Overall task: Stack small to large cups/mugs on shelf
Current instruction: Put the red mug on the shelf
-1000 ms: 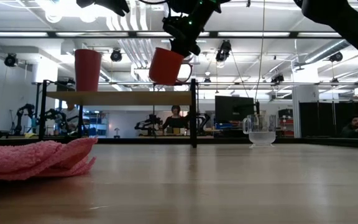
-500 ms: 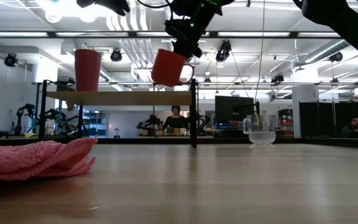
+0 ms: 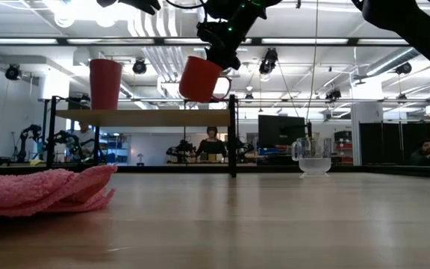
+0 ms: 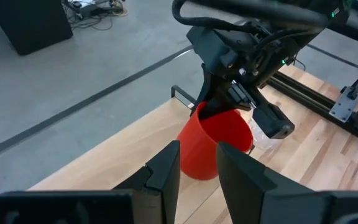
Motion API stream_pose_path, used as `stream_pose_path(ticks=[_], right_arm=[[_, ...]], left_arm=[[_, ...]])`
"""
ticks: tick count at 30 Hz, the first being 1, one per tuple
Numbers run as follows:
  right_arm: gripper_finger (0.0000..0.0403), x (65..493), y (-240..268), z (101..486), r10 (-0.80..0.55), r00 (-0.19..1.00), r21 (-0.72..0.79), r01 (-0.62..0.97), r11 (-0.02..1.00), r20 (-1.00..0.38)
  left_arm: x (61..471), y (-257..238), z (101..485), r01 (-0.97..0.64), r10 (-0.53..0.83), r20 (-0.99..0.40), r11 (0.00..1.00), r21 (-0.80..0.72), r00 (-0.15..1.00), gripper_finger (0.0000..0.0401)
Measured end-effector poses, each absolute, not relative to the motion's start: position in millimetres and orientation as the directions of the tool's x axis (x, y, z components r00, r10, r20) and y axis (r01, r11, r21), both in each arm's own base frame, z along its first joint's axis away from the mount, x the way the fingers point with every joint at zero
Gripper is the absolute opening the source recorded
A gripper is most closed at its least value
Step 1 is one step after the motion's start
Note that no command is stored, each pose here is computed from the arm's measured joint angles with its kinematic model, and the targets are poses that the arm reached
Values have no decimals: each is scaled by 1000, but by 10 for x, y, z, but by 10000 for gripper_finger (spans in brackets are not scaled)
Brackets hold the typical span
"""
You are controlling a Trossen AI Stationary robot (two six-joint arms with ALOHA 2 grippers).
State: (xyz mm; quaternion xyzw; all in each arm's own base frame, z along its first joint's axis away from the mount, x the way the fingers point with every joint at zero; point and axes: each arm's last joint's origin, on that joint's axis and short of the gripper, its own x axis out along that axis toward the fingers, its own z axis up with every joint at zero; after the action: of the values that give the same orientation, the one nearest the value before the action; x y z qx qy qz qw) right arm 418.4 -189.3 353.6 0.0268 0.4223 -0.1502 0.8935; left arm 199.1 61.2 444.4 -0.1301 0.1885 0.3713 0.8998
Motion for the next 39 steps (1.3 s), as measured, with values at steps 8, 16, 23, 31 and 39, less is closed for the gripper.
stream_pose_path(ticks=[8,16,23,31,39], right_arm=[[13,4200,-1891,3524,-224,614,-50,288,956,-756],[13,4230,-1903,3449,-219,616,-34,298,954,-756],[13,4251,-1913,3393,-219,618,-15,318,948,-755],[13,4271,-1922,3380,-225,631,-3,333,943,-742],[13,4267,-1929,3382,-223,633,9,342,940,-742]], left_arm=[[1991,612,4442,-717,619,-436,690,-94,653,91],[1991,612,4441,-717,619,-437,691,-94,653,91],[1992,611,4440,-714,615,-438,694,-95,656,91],[1994,608,4439,-699,604,-441,711,-79,664,91],[1998,603,4439,-685,586,-445,723,-90,677,91]])
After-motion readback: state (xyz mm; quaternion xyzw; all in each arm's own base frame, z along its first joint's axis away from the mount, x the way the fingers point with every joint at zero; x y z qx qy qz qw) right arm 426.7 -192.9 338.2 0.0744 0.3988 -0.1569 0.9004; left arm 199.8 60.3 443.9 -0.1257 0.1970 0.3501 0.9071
